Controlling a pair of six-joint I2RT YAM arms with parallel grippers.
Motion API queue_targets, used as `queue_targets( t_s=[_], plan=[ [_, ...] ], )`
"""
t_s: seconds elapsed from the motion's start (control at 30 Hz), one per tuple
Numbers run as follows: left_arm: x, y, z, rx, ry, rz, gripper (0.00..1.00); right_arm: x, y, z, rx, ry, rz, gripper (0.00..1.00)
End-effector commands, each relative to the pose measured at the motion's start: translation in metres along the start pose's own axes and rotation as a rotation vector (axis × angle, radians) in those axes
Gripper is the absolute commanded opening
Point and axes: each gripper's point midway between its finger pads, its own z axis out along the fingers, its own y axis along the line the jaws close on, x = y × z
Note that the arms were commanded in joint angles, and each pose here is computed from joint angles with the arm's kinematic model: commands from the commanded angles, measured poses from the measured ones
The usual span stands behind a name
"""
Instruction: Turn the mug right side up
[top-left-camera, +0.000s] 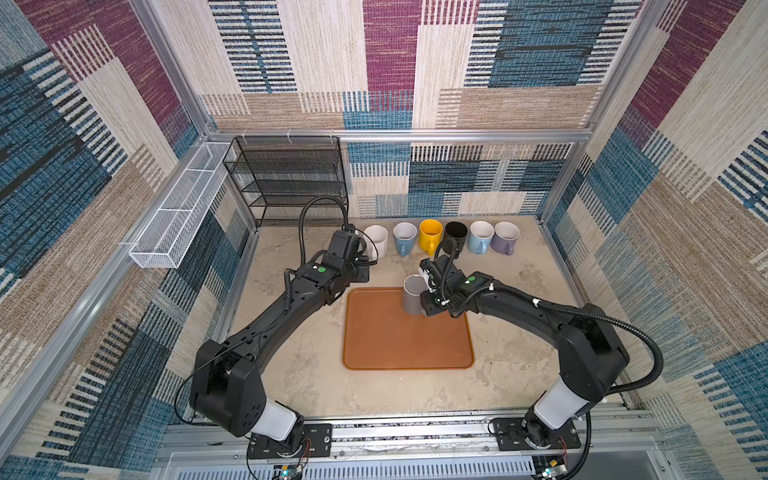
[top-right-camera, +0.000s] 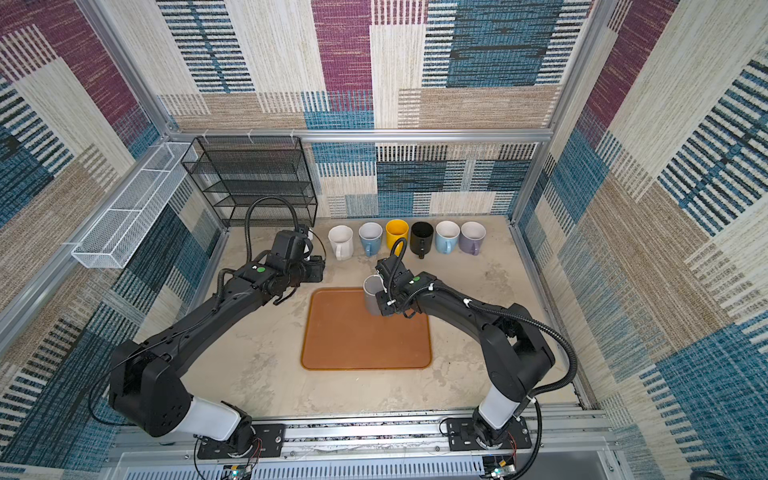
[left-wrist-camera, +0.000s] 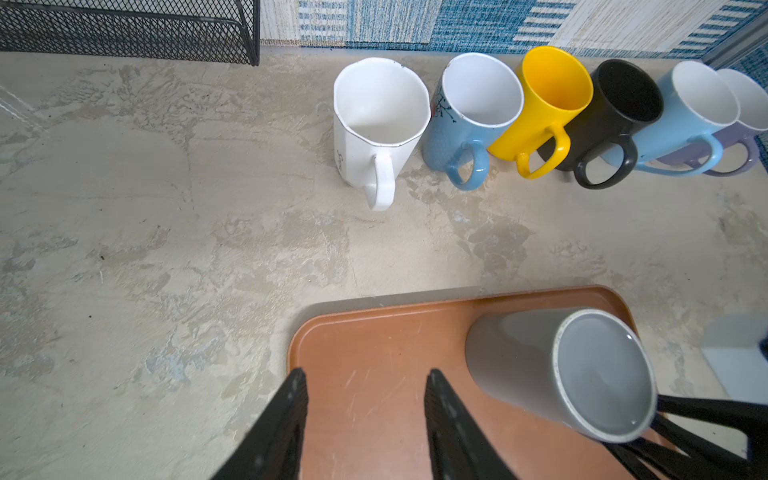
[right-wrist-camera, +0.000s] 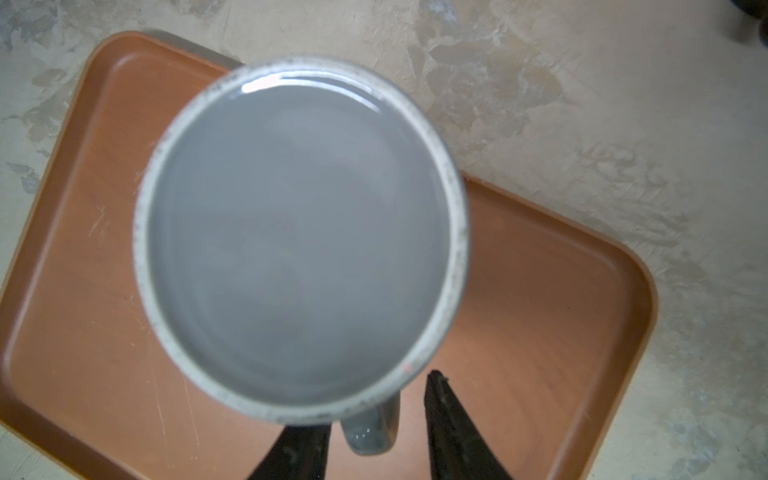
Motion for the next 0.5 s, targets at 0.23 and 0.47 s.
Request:
queue_targets(
  t_s=[0.23, 0.47],
  plan=[
    [0.0001, 0.0037, 0.0008, -0.025, 0.004, 0.031, 0.47, -0.0069, 0.0014, 0.006, 0.014, 0.002, -0.016, 0.36],
    [0.0006, 0.0038, 0.0018, -0.025, 0.006, 0.036, 0.47, -0.004, 0.0011, 0.0099, 0.017, 0.016, -0.021, 0.34]
  ],
)
